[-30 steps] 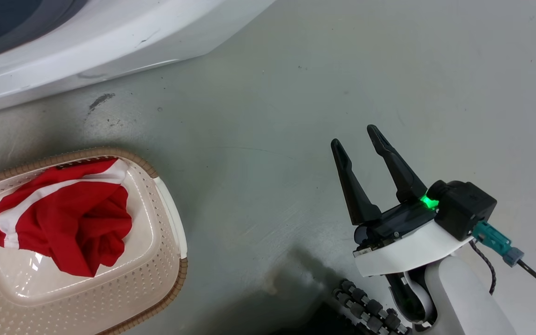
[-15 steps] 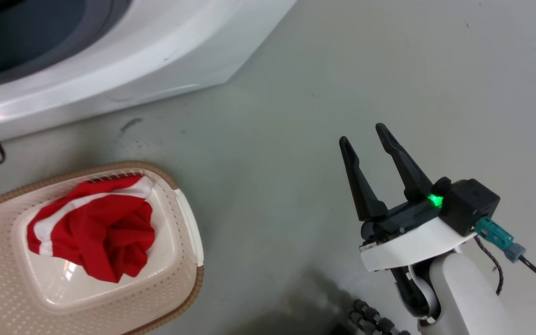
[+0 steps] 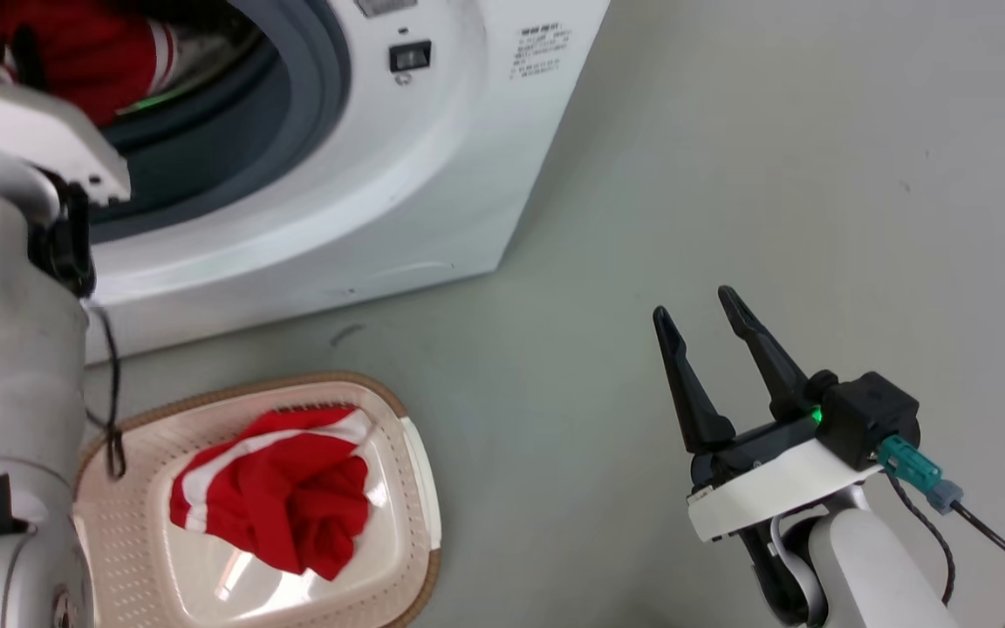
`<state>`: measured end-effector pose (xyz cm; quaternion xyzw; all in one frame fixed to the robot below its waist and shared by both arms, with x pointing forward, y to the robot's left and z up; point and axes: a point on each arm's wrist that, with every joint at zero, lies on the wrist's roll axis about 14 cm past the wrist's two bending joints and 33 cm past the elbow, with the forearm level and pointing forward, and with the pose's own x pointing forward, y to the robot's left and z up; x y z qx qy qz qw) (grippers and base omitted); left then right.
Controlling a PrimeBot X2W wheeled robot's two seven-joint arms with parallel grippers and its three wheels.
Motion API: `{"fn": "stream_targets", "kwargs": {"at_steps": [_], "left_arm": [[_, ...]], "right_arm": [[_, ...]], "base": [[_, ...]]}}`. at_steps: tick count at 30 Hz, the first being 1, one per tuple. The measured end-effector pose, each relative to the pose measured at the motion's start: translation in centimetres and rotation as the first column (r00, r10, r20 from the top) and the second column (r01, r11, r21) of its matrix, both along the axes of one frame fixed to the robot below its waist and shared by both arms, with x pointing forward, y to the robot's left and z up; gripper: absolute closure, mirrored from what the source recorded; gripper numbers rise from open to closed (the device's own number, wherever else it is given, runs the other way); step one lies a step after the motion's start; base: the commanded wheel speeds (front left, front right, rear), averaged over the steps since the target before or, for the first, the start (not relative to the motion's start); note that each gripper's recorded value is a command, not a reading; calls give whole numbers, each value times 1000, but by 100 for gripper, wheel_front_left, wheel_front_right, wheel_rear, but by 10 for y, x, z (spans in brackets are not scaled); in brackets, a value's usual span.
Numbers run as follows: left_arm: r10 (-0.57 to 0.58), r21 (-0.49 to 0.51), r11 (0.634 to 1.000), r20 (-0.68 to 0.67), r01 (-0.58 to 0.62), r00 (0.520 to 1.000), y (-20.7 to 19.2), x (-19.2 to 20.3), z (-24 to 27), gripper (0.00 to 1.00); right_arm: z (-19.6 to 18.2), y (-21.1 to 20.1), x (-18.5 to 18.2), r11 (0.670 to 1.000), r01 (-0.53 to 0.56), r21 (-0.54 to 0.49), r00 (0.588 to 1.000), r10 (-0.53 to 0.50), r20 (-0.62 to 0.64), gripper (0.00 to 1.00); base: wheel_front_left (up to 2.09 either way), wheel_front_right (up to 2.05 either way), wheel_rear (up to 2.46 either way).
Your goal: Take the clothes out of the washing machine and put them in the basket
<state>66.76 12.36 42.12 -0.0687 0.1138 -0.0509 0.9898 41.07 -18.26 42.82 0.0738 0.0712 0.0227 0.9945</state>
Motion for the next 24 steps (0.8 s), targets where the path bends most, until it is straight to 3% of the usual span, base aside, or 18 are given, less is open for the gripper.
{"fn": "stream_targets", "kwargs": {"at_steps": [14, 24], "left_arm": [[-11, 6, 1000, 221, 10, 975, 20, -75, 87, 100], [4, -47, 999, 439, 19, 899, 19, -149, 156, 100]], "right_arm": [[38, 13, -27, 999, -27, 18, 995, 26, 93, 0], [57, 29, -49, 997, -68, 23, 990, 64, 128, 0]], "base": [[0, 0, 0], [0, 0, 0]]}}
